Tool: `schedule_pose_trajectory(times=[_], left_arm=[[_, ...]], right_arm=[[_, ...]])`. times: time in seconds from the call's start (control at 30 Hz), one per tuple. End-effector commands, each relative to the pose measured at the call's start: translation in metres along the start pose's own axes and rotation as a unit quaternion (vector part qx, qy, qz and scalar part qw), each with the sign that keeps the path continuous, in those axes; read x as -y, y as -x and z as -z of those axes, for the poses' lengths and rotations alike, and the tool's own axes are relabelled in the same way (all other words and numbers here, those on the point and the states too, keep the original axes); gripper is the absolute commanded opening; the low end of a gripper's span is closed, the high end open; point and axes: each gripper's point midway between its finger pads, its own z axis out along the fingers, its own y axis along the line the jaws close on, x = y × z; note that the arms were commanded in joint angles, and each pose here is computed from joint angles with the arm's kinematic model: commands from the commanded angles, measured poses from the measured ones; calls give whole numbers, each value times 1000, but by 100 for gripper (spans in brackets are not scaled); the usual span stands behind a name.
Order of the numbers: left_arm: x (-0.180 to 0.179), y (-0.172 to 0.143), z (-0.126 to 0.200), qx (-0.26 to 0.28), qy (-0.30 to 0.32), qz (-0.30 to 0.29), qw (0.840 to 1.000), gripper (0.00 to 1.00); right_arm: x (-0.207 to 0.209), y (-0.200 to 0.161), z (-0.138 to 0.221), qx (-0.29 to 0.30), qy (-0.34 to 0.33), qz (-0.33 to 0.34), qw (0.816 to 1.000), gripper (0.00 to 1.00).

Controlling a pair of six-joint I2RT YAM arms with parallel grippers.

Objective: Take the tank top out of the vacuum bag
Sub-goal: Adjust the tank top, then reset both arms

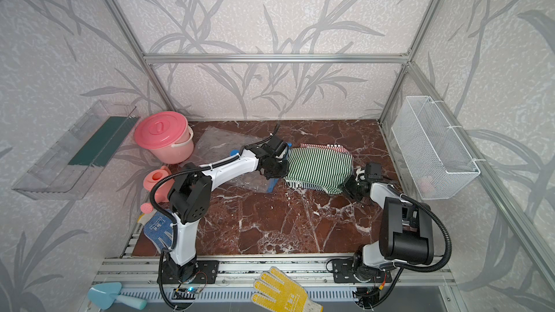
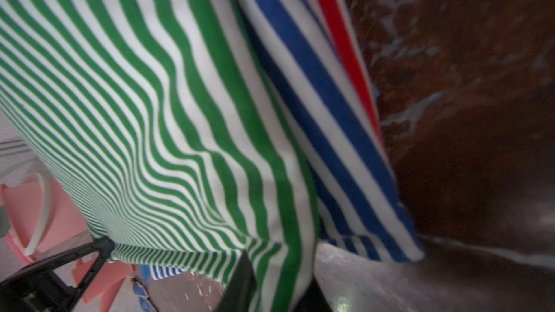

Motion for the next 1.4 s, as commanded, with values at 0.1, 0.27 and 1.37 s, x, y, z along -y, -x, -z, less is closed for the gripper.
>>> schedule_pose_trajectory(times=[0.1, 0.27, 1.37], left_arm=[[-15, 26, 66, 98, 47, -16, 994, 95], [-32, 37, 99, 158, 91, -13, 983, 99], [-321, 11, 179, 355, 398, 75, 842, 99]], right_arm=[[-22, 22, 35, 63, -3, 47, 997, 89], [-57, 26, 66, 128, 7, 129, 983, 99], [-52, 69, 60, 397, -114, 381, 827, 99]])
